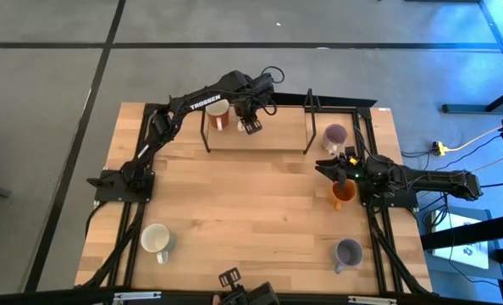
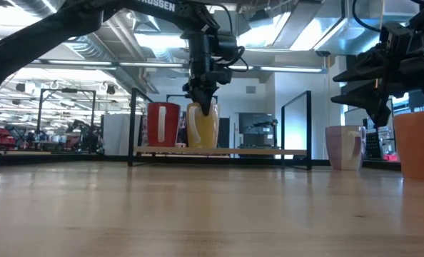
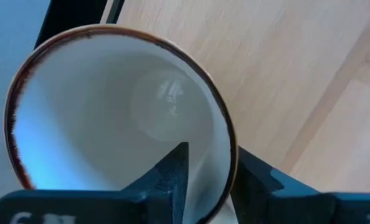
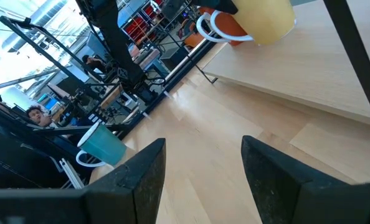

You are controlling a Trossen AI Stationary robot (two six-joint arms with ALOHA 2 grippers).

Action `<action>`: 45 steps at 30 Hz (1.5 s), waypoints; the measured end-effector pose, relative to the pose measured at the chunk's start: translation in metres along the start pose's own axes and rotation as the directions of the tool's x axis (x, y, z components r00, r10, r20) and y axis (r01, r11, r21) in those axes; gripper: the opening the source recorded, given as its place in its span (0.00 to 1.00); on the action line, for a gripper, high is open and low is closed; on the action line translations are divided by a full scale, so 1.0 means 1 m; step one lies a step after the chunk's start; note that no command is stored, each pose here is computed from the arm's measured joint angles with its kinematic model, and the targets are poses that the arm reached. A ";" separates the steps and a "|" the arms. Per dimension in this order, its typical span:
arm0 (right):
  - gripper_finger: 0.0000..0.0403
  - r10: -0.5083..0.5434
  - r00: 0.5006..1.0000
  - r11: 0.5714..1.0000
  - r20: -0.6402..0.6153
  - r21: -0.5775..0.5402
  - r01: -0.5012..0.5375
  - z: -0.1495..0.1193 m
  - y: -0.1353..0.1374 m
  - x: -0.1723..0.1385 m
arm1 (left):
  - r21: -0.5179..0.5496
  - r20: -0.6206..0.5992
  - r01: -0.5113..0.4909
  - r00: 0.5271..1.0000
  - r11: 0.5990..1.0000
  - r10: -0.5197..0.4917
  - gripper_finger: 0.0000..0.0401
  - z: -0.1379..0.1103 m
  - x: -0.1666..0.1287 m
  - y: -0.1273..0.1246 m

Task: Place coffee mugs
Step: Put the yellow mug on the shelf

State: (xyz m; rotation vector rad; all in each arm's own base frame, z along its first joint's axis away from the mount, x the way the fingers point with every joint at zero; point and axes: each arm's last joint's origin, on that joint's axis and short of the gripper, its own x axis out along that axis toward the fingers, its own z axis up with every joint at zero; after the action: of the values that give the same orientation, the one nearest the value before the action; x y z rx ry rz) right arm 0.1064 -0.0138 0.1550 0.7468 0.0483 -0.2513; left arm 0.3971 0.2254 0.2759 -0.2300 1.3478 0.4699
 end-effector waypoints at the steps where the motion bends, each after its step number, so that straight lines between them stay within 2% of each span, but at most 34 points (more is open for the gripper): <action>1: 0.49 0.000 1.000 1.000 0.000 0.000 0.000 0.000 0.000 0.000 | -0.004 0.000 -0.005 1.000 1.000 0.005 0.24 0.000 0.000 0.000; 9: 0.49 0.000 1.000 1.000 0.000 0.000 0.000 0.000 0.000 0.000 | -0.076 -0.004 -0.061 0.998 0.995 0.061 0.25 0.000 0.000 0.003; 17: 0.49 0.000 1.000 1.000 0.000 0.001 0.000 0.000 0.000 0.000 | -0.068 0.005 0.010 1.000 0.998 -0.009 0.25 0.000 -0.006 0.001; 30: 0.49 -0.006 1.000 1.000 -0.007 0.001 0.006 -0.001 0.000 0.001 | -0.017 0.140 0.029 0.990 0.999 -0.026 0.25 0.009 -0.021 0.004; 35: 0.49 -0.020 1.000 1.000 -0.022 0.002 0.020 -0.002 -0.002 0.002 | -0.006 0.151 0.024 0.988 1.000 -0.023 0.25 0.010 -0.023 0.004; 41: 0.49 -0.045 0.998 0.999 -0.047 0.020 0.046 -0.004 -0.003 0.004 | -0.001 0.234 0.008 0.972 1.000 -0.008 0.27 0.017 -0.026 0.006; 45: 0.49 -0.056 0.997 0.998 -0.059 0.018 0.057 -0.005 -0.004 0.005 | 0.053 0.299 -0.014 0.954 0.998 -0.003 0.28 0.024 -0.028 0.006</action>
State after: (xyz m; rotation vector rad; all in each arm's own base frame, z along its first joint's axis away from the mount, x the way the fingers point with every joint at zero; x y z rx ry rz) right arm 0.1103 -0.0142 0.1476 0.7731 0.1226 -0.2839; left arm 0.4111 0.2356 0.3084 -0.1044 1.0634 0.4524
